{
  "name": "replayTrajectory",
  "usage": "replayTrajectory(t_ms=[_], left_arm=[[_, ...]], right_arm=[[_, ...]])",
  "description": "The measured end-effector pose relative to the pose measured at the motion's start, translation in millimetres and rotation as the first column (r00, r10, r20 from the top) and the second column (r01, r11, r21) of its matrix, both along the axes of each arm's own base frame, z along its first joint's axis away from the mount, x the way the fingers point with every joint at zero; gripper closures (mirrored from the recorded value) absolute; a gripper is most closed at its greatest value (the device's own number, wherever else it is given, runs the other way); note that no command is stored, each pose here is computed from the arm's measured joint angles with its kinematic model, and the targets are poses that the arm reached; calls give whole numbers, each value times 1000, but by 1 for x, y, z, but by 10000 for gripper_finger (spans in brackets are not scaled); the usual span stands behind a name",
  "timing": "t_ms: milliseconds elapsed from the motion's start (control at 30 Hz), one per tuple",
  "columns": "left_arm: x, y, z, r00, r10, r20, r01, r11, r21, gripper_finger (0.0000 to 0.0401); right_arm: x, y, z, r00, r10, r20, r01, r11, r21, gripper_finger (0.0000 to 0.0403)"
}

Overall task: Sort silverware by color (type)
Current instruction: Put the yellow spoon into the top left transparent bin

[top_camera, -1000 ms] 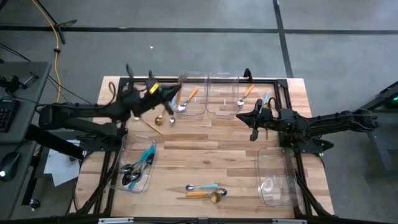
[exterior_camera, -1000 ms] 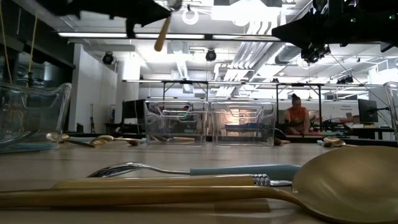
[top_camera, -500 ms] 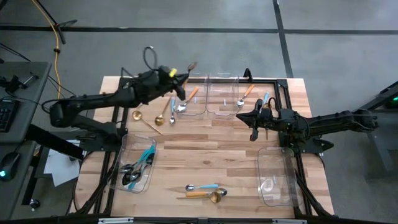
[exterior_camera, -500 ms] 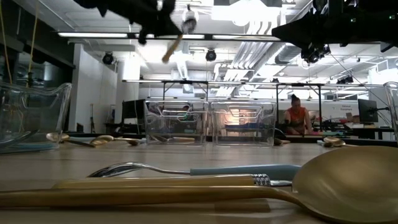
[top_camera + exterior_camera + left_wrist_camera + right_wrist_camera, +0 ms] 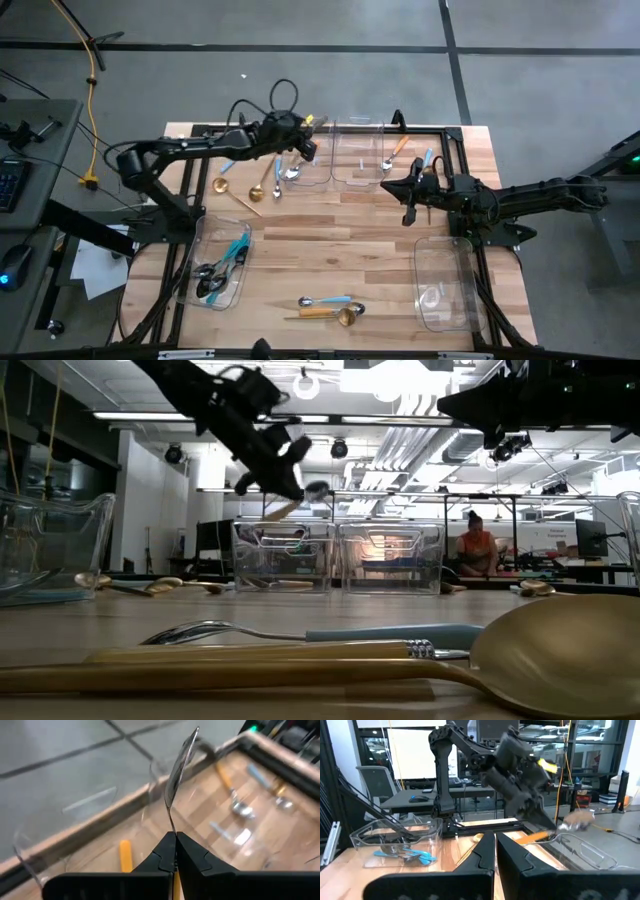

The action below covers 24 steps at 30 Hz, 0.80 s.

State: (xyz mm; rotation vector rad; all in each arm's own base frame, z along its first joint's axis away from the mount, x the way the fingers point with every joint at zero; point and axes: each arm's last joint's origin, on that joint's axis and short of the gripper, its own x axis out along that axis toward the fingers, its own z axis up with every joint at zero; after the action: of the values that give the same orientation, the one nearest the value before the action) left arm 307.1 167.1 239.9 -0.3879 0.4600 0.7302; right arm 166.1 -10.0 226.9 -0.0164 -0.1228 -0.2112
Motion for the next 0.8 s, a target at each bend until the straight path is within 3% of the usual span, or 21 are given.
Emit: replayTrajectory(t_ms=[400,800], left_arm=[[20,11,-47,990,3,-143,-13,997,-70,401],[18,25,-75,975,47,-219,-74,991,-114,401]], right_arm=[[0,0,0,1000,0,-2,0,1000,-1,403],[0,0,-1,1000,1,-9,-1,1000,3,403]])
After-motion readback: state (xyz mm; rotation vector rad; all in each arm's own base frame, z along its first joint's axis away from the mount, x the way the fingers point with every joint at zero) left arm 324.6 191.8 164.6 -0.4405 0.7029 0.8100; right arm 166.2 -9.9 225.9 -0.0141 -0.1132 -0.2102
